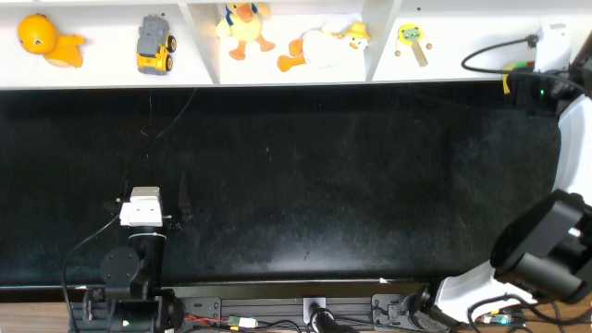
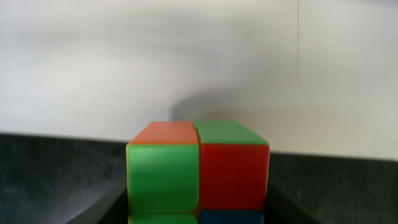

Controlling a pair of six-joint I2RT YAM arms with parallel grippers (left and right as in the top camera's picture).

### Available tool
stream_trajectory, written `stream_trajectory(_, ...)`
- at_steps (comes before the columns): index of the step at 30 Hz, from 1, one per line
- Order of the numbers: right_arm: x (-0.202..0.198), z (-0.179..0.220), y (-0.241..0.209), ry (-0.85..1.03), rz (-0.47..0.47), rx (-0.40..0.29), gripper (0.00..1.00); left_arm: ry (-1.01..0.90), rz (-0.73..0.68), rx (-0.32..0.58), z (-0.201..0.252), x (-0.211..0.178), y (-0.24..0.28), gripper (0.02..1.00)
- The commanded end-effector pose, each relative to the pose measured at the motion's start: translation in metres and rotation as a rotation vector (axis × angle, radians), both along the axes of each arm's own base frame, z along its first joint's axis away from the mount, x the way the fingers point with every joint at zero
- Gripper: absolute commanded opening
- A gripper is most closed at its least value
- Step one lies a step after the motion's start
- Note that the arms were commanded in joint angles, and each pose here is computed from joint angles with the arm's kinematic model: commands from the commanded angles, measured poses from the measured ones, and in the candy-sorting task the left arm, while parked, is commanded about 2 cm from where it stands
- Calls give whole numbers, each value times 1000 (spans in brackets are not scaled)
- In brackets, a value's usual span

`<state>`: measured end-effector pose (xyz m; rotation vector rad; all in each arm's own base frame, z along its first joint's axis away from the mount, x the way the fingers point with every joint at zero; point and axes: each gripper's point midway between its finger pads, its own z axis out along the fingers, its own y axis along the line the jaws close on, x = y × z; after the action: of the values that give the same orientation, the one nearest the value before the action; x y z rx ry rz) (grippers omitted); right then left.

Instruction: Store Toys

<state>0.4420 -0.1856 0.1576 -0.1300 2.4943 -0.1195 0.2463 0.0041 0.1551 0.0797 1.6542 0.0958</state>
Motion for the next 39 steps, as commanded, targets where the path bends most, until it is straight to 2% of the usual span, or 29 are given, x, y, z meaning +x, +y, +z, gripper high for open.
stream_trajectory(1,23,9,1,-49,-5,14,259,-5,12,16,1,-1,3,998)
stream_trajectory(16,57,-8,3,-101,-34,44,279,-5,12,16,1,-1,3,998)
stream_trajectory(28,69,-1,-3,-165,-66,48,294,-5,12,16,1,-1,3,998)
stream_trajectory(29,69,-1,-3,-164,-69,51,318,-5,12,16,1,-1,3,998)
stream_trajectory(32,69,-1,-3,-163,-80,60,500,-5,12,16,1,-1,3,998)
stream_trajectory(33,69,-2,-3,-163,-80,61,621,-5,12,16,1,-1,3,998)
stream_trajectory(34,69,-1,-3,-163,-81,61,785,-5,12,16,1,-1,3,998)
stream_trajectory(35,69,-2,-3,-163,-88,64,998,-5,12,16,1,-1,3,998)
stream_trajectory(39,69,-2,-3,-163,-109,80,998,-5,12,16,1,-1,3,998)
